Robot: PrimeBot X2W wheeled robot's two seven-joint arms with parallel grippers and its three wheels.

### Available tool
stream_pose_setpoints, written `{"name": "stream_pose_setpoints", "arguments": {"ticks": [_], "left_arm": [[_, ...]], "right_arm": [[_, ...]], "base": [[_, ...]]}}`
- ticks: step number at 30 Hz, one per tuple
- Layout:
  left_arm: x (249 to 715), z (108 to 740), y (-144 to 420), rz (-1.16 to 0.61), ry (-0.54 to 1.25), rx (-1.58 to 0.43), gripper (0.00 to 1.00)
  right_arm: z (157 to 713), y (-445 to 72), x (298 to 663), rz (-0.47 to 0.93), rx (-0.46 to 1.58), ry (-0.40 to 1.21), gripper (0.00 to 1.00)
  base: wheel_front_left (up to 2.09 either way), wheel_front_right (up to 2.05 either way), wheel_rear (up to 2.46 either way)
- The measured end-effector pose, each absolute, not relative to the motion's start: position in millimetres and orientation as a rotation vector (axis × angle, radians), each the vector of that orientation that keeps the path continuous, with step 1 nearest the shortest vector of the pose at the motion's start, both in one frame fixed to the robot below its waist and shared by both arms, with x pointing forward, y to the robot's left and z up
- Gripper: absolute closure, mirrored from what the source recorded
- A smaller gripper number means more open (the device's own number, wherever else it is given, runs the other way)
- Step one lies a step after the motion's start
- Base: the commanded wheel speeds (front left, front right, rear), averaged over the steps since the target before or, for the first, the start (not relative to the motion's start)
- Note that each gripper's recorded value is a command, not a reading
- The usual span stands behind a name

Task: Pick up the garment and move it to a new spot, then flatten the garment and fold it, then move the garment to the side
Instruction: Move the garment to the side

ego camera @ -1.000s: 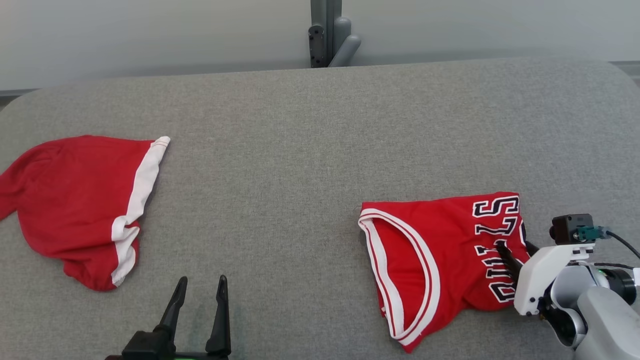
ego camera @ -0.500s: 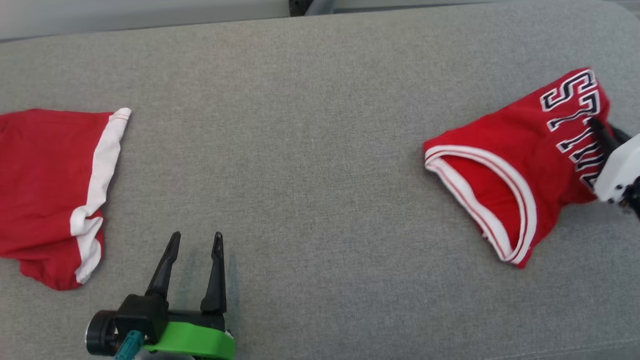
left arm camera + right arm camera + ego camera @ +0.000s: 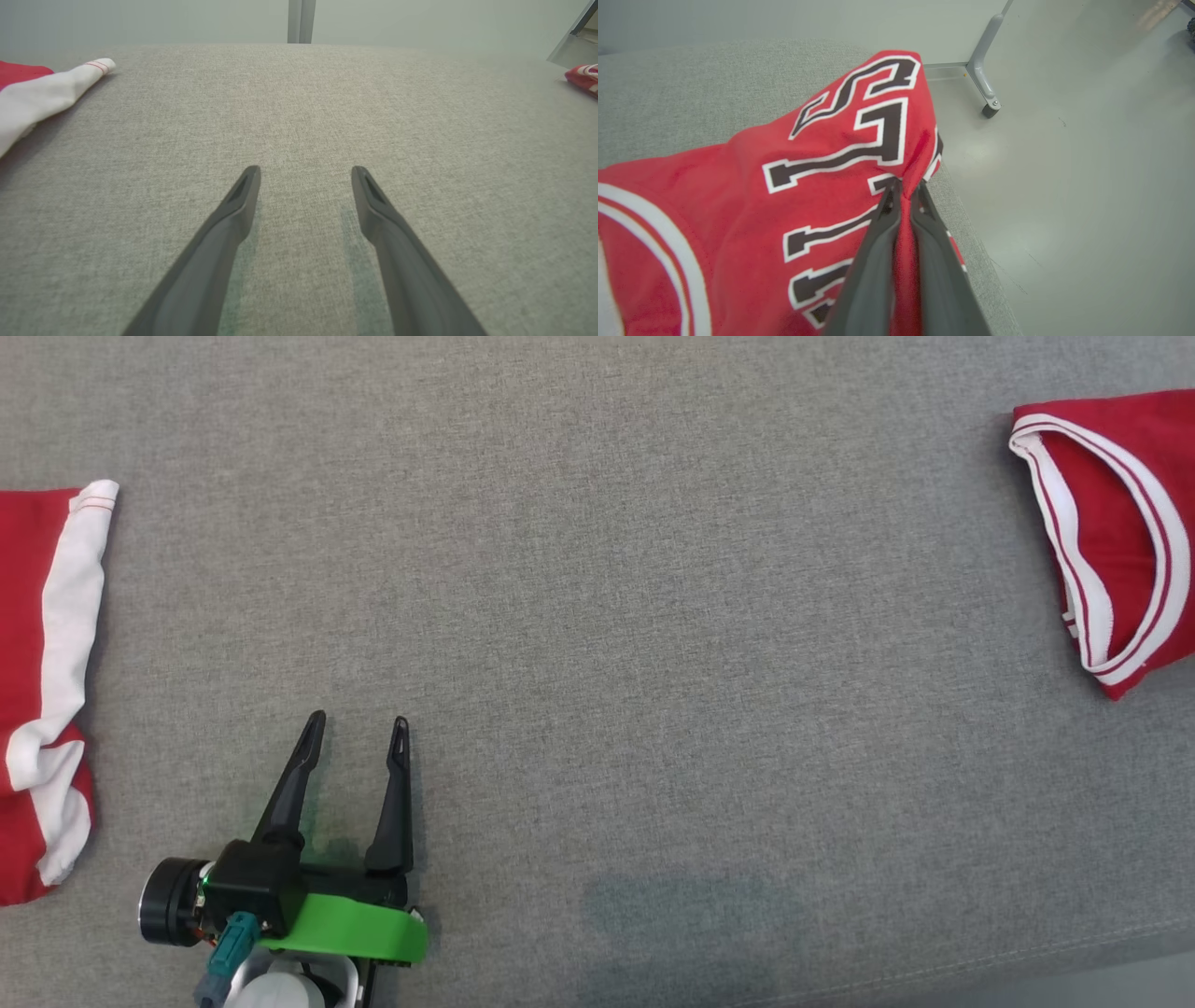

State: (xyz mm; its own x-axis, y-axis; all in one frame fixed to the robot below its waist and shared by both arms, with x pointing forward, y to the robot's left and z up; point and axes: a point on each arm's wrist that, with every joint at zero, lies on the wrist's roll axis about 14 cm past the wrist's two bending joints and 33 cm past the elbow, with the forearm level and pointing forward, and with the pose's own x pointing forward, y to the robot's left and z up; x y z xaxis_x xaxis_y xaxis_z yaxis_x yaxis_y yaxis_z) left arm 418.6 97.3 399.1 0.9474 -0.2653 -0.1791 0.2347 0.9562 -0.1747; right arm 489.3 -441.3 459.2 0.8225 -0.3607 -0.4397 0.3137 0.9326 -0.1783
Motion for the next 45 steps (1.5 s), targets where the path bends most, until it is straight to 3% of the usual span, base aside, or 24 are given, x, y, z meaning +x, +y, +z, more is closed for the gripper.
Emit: {"name": "stream_pose_setpoints", "arguments": {"ticks": [2, 3, 4, 10, 16, 22, 25, 27, 31, 45], "left_arm": [[419.0, 396.9, 97.4, -0.256, 0.208, -0.152, 0.00], [419.3, 395.4, 97.2, -0.257, 0.211, -0.152, 0.00], [419.2, 394.8, 97.7, -0.256, 0.213, -0.151, 0.00], [416.9, 400.9, 102.6, -0.233, 0.201, -0.155, 0.00], [406.0, 411.3, 106.5, -0.202, 0.190, -0.180, 0.00], [391.2, 429.1, 110.7, -0.179, 0.159, -0.201, 0.00], [385.0, 441.0, 114.3, -0.169, 0.130, -0.204, 0.00], [376.6, 449.4, 121.0, -0.147, 0.111, -0.208, 0.00], [365.7, 457.8, 130.4, -0.119, 0.090, -0.206, 0.00], [345.5, 477.8, 145.4, -0.086, 0.027, -0.204, 0.00]], "right_arm": [[460.5, -444.5, 490.7, -0.365, -0.124, 0.476, 1.00], [464.0, -446.2, 493.8, -0.365, -0.156, 0.455, 0.59], [468.7, -446.2, 498.0, -0.361, -0.175, 0.423, 0.00], [466.9, -429.0, 506.0, -0.335, -0.206, 0.351, 0.00], [497.8, -401.8, 509.8, -0.274, -0.223, 0.159, 0.00], [539.6, -360.0, 483.5, -0.186, -0.238, -0.038, 0.00], [553.7, -332.1, 451.7, -0.145, -0.209, -0.129, 0.00], [548.8, -310.5, 412.7, -0.125, -0.165, -0.148, 0.00], [535.6, -276.4, 378.8, -0.069, -0.137, -0.125, 0.00], [508.1, -218.8, 335.9, -0.013, 0.015, -0.070, 0.00]], "base": [[0.00, 0.00, 0.00], [0.00, 0.00, 0.00], [0.00, 0.00, 0.00], [0.00, 0.00, 0.00], [0.00, 0.00, 0.00], [0.00, 0.00, 0.00], [0.00, 0.00, 0.00], [0.00, 0.00, 0.00], [0.00, 0.00, 0.00], [0.00, 0.00, 0.00]]}}
